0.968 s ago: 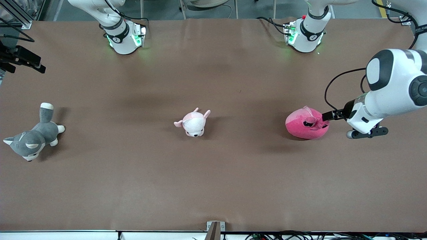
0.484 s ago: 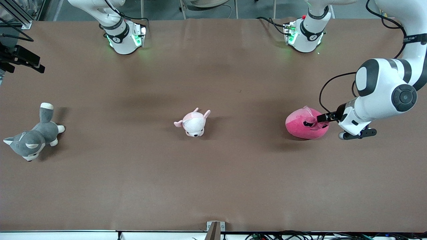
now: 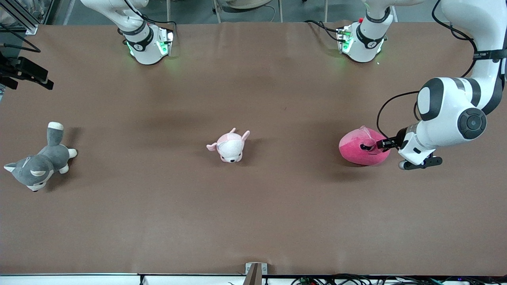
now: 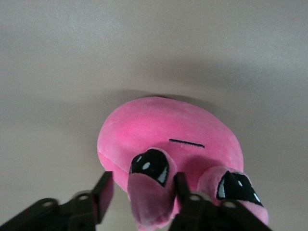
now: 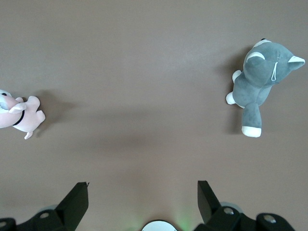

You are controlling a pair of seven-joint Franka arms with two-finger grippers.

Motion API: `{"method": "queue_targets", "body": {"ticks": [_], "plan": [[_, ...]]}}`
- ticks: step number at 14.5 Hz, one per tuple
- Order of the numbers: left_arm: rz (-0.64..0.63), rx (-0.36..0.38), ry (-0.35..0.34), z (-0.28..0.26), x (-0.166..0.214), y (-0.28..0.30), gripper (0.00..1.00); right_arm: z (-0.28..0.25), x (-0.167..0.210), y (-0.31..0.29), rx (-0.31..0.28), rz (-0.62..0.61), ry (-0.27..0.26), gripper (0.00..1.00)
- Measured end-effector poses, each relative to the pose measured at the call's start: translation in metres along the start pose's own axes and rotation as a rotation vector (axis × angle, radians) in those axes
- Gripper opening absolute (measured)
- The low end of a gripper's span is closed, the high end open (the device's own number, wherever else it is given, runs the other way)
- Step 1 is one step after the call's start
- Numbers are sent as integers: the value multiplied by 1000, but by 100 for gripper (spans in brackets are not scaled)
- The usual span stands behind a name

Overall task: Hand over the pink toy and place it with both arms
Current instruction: 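Lower the left gripper onto the hot-pink plush and close it, then lift the pink plush with the left gripper while the right gripper approaches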

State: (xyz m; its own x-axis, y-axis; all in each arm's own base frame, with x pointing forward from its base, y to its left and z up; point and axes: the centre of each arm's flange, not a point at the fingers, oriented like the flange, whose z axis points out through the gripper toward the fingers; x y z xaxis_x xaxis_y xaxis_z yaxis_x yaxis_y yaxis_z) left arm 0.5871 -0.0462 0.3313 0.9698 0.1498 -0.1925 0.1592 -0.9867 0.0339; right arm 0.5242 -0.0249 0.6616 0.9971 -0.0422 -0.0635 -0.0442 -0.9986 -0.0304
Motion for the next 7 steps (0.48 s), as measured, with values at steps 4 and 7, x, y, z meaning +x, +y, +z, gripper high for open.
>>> {"method": "queue_targets", "body": {"ticks": [4, 7], "plan": [[-66, -1, 6, -1, 0, 2, 21, 39, 33, 13, -3, 26, -30, 100], [-114, -6, 20, -10, 1, 12, 11, 84, 59, 29, -4, 54, -104, 100]]}}
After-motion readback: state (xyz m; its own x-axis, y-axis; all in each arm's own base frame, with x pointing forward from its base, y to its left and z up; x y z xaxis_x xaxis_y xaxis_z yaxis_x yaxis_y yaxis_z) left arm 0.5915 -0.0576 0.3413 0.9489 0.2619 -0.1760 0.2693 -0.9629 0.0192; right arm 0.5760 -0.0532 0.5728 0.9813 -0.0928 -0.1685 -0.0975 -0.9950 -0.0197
